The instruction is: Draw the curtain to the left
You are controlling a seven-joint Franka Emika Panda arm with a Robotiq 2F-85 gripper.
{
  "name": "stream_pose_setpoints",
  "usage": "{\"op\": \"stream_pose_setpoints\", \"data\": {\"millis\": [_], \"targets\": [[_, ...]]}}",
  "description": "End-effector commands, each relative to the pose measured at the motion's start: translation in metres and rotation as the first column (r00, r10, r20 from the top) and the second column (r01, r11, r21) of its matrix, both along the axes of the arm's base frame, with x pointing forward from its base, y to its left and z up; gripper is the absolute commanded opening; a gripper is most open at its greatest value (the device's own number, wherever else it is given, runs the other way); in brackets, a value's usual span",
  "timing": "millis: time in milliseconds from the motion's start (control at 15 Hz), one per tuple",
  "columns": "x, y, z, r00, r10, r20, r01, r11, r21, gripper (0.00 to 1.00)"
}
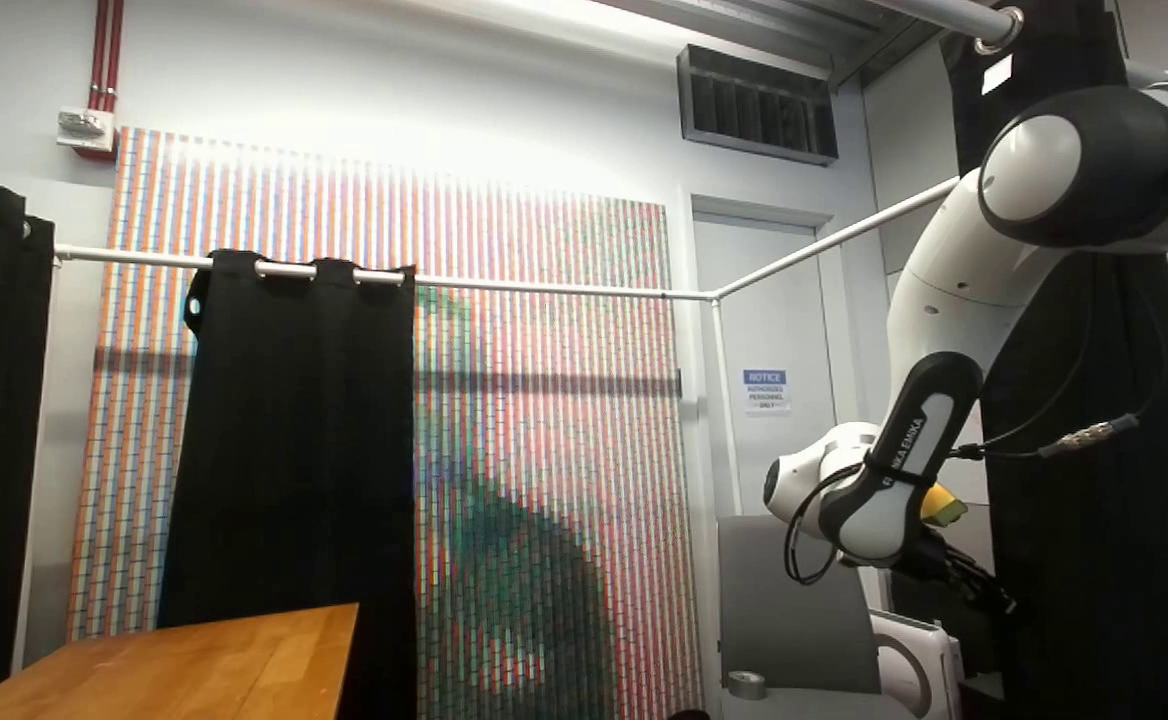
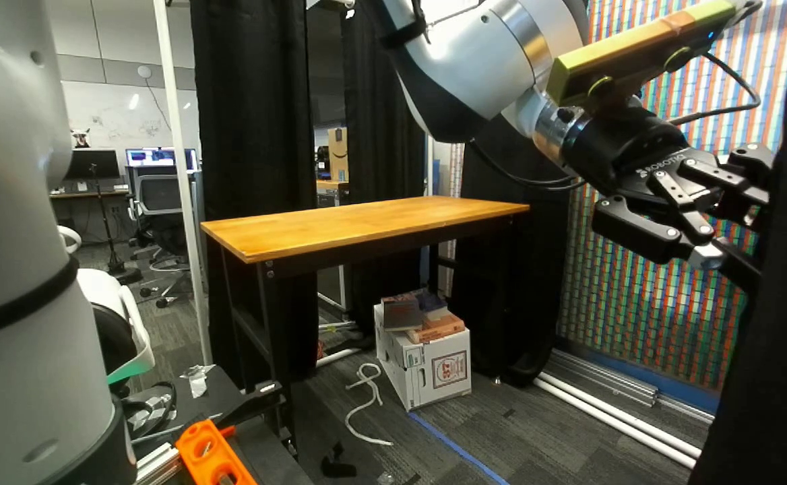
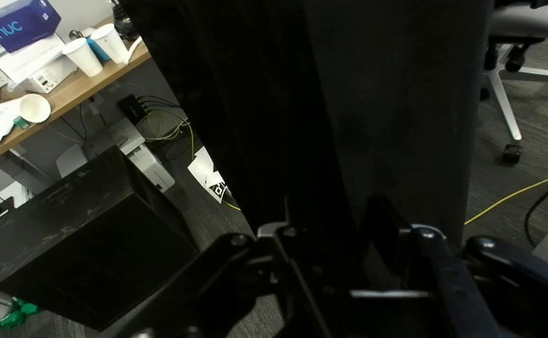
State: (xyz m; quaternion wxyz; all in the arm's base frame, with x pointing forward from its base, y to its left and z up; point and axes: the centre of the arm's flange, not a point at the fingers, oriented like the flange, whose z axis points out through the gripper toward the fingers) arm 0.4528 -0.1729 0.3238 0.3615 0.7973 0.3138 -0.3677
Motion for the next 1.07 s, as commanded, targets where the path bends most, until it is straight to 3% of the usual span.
{"op": "stream_pose_setpoints", "data": {"millis": [0, 67, 200, 533, 1000], "targets": [[0.010, -0.004, 0.004, 1.000, -0.004, 0.000, 0.004, 1.000, 0.016, 0.12], [0.011, -0.003, 0.004, 1.000, -0.007, -0.001, 0.007, 1.000, 0.017, 0.05], [0.010, 0.000, 0.003, 1.000, -0.011, -0.004, 0.012, 1.000, 0.025, 0.00], [0.000, 0.027, -0.002, 1.000, -0.028, -0.009, 0.028, 0.998, 0.059, 0.00], [-0.031, 0.129, -0.004, 0.998, -0.033, -0.047, 0.039, 0.993, 0.110, 0.00]]}}
